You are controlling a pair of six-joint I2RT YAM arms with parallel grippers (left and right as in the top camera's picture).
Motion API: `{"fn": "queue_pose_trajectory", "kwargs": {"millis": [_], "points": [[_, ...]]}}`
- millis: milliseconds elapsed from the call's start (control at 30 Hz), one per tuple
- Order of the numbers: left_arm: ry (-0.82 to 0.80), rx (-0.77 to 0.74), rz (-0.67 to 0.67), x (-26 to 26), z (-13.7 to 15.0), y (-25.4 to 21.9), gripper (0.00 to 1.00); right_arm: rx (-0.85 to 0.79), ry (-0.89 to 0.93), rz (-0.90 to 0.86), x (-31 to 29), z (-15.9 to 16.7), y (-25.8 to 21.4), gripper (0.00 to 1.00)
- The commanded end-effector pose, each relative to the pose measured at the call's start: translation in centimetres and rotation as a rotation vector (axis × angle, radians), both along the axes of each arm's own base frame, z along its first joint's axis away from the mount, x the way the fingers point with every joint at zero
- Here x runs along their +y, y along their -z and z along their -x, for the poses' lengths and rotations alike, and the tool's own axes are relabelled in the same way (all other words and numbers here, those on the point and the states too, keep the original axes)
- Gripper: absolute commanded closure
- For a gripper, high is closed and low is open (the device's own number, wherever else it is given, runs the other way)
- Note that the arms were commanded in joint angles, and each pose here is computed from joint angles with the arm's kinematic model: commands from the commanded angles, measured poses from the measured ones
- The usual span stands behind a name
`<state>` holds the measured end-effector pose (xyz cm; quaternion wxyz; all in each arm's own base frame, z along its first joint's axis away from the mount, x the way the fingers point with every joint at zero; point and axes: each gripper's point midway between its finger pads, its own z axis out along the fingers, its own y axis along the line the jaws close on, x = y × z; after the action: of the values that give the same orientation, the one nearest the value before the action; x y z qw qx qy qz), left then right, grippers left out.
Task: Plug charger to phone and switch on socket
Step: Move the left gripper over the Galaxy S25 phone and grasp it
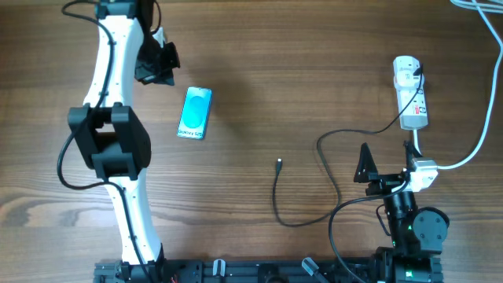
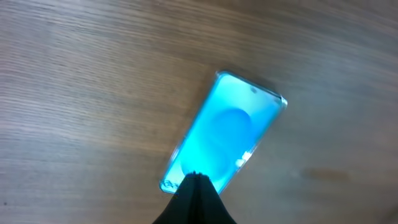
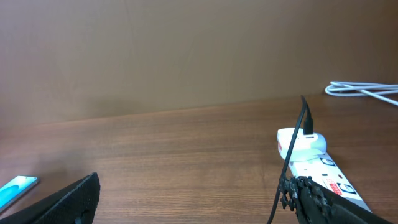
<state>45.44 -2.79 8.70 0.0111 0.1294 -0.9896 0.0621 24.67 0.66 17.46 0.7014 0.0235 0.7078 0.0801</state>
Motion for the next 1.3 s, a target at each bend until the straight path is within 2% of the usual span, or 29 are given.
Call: {"fn": "queue_pose_trajectory", "kwargs": {"millis": [0, 133, 433, 567, 667, 800, 967, 1100, 1267], "points": [[-0.048, 0.056, -0.115, 0.8, 0.9, 3.7, 0.96, -0.013, -0.003, -0.012, 0.0, 0.1, -0.3, 0.0], [-0.095, 0.066, -0.215, 2.4, 1.4, 6.3, 0.96, -0.013, -0.003, -0.012, 0.0, 0.1, -0.3, 0.0], [-0.106, 0.092, -0.218, 2.3, 3.1, 11.3, 0.96, -0.013, -0.003, -0.012, 0.0, 0.1, -0.3, 0.0], [-0.109, 0.148, -0.092, 0.1, 4.4, 11.5, 0.96, -0.013, -0.003, -0.012, 0.0, 0.1, -0.3, 0.0], [-0.113, 0.217, 0.051, -2.4, 5.8, 11.0, 0.96, -0.013, -0.003, -0.012, 0.0, 0.1, -0.3, 0.0], [-0.098, 0.27, 0.118, -4.6, 7.0, 10.5, 0.96, -0.013, -0.003, -0.012, 0.0, 0.1, -0.3, 0.0], [-0.018, 0.281, 0.1, -7.5, 7.9, 10.4, 0.96, -0.013, -0.003, -0.012, 0.0, 0.1, -0.3, 0.0], [0.046, 0.265, 0.035, -8.9, 8.2, 10.7, 0.94, -0.013, -0.003, -0.012, 0.0, 0.1, -0.3, 0.0], [0.076, 0.164, -0.05, -9.4, 6.4, 11.4, 0.91, -0.013, -0.003, -0.012, 0.0, 0.1, -0.3, 0.0]]}}
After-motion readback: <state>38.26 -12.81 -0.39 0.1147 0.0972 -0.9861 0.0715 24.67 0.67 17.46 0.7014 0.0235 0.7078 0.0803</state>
